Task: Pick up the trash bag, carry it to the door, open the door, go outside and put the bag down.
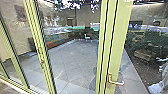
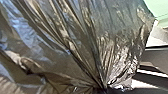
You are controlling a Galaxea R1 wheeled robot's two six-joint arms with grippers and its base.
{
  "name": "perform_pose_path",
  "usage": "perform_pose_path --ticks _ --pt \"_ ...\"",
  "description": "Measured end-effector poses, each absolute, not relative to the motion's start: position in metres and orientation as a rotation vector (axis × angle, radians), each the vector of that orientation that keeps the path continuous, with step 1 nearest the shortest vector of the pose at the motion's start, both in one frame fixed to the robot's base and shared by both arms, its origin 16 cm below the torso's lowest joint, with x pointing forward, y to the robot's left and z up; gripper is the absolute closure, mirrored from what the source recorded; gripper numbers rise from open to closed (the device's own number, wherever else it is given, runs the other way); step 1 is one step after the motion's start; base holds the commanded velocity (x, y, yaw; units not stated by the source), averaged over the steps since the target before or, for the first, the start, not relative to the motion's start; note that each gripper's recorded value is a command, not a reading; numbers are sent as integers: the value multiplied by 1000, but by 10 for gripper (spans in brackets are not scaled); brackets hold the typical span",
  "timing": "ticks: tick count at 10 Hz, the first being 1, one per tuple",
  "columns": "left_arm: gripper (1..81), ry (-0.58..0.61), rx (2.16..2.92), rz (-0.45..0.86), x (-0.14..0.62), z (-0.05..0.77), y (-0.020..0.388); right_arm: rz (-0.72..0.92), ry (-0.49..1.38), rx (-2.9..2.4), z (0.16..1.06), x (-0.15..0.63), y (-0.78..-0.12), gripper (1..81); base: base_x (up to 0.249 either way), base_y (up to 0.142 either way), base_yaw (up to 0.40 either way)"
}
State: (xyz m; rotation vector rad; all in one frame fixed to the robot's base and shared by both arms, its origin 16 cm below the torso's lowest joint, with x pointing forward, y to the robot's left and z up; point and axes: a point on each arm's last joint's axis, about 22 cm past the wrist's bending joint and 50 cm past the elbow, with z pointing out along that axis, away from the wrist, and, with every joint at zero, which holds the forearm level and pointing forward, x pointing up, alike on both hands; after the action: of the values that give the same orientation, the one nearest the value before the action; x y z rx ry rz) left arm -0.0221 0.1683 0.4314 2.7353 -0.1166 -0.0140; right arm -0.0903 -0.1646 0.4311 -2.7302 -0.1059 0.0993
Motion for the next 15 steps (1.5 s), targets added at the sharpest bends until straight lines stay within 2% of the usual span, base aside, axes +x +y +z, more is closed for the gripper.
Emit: perform_pose_path --ticks 4,9,12,15 --pt "811 -114 2738 -16 -22 431 171 89 -103 -2720 435 -89 -173 10 0 0 0" --pt "811 -107 2756 -22 -24 432 195 50 -83 -2550 480 -85 -150 10 0 0 0" --pt "811 -103 2743 -42 -36 436 203 45 -64 -2553 501 -94 -198 10 0 0 0" --pt "811 -104 2721 -39 -36 437 185 33 -48 -2495 532 -94 -200 10 0 0 0"
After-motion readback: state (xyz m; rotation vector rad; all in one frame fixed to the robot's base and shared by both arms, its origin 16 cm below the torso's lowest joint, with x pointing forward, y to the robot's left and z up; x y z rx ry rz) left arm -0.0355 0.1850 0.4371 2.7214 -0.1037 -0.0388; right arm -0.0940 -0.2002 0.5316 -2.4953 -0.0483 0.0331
